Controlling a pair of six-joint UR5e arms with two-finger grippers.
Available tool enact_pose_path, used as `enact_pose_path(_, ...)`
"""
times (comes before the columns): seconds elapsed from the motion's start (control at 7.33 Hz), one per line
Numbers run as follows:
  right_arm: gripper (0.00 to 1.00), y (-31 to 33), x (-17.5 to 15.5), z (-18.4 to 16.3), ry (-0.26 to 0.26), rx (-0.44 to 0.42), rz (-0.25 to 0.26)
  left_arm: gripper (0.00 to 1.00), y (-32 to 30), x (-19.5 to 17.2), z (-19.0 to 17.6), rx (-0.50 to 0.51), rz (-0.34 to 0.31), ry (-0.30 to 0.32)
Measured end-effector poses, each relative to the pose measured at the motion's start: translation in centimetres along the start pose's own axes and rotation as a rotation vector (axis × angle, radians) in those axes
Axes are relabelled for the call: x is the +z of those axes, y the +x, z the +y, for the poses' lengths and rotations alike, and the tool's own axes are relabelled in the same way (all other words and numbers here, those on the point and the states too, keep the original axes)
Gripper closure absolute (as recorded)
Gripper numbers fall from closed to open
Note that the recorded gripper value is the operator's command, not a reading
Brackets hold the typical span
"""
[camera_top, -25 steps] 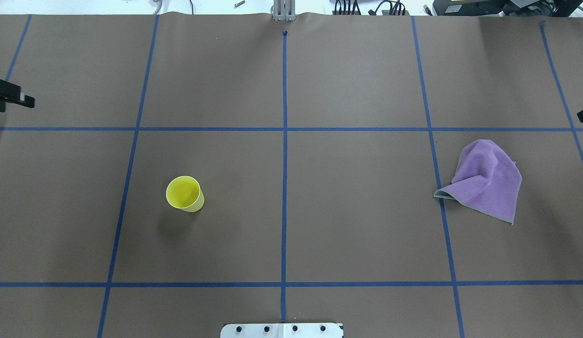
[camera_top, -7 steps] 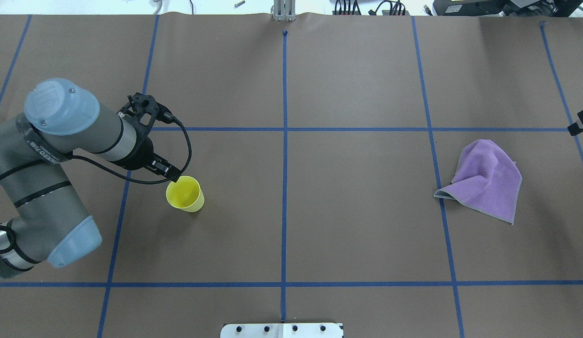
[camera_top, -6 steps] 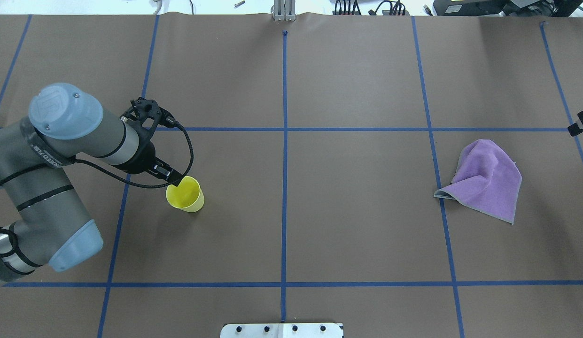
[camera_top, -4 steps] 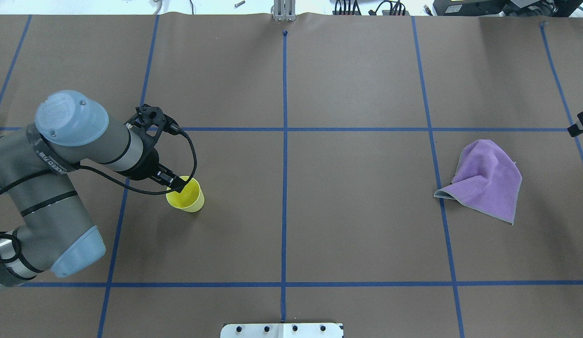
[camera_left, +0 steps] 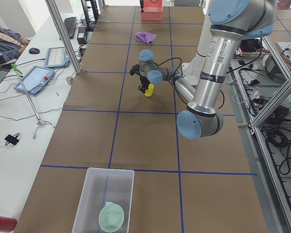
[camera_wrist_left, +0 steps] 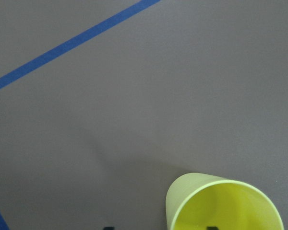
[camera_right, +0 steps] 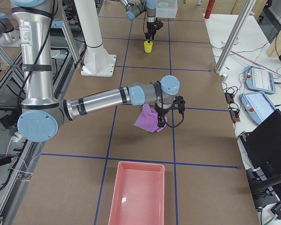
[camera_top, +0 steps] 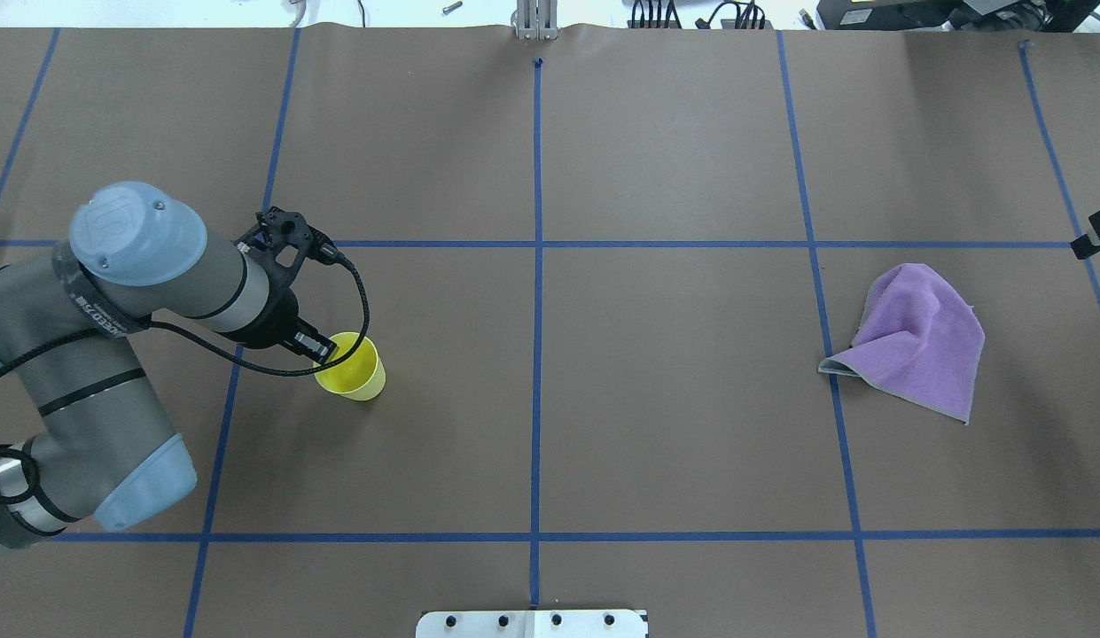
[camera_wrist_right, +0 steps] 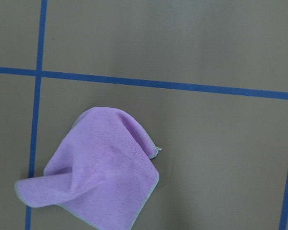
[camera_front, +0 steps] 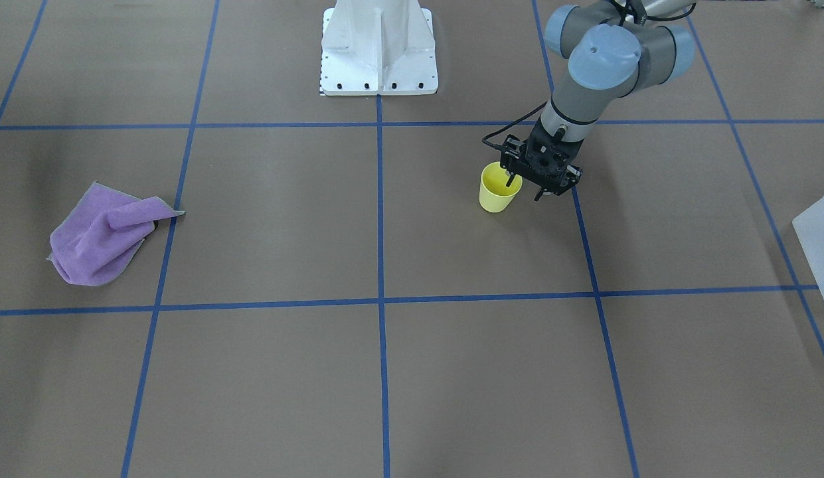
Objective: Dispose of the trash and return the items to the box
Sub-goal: 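Carry the yellow cup with the left gripper into the clear bin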
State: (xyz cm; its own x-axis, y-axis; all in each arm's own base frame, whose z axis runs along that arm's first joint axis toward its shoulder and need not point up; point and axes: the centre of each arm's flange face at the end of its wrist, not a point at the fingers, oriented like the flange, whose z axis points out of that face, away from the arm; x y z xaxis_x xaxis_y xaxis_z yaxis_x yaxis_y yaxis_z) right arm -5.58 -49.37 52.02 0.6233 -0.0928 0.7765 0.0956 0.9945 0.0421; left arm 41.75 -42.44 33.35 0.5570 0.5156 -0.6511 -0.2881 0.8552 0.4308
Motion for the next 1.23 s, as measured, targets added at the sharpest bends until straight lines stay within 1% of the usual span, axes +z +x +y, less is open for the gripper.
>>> enact_pose_path(0.41,0.0,-0.1,-0.1,0.0,0.001,-0.002,-0.003,1.0,0.2,-0.6,0.2,-0.027,0.006,0.007)
enact_pose_path(0.55,0.0,-0.3,-0.1,0.0,0.002,-0.003,-0.008,1.0,0.0,-1.7,0.9,-0.023,0.008,0.008)
enact_pose_path(0.68,0.0,-0.4,-0.2,0.0,0.003,-0.004,-0.011,1.0,-0.7,-3.5,1.5,-0.003,-0.005,0.007)
enact_pose_path(0.95,0.0,-0.5,-0.4,0.1,0.004,-0.005,-0.013,1.0,-5.1,-7.8,1.3,0.055,-0.071,0.009)
enact_pose_path(1.09,0.0,-0.5,-0.4,0.1,0.004,-0.004,-0.013,1.0,-8.8,-9.5,1.0,0.067,-0.085,0.006)
enact_pose_path(1.23,0.0,-0.5,-0.4,0.1,0.004,-0.002,-0.014,1.0,-13.5,-11.0,0.9,0.074,-0.082,-0.003)
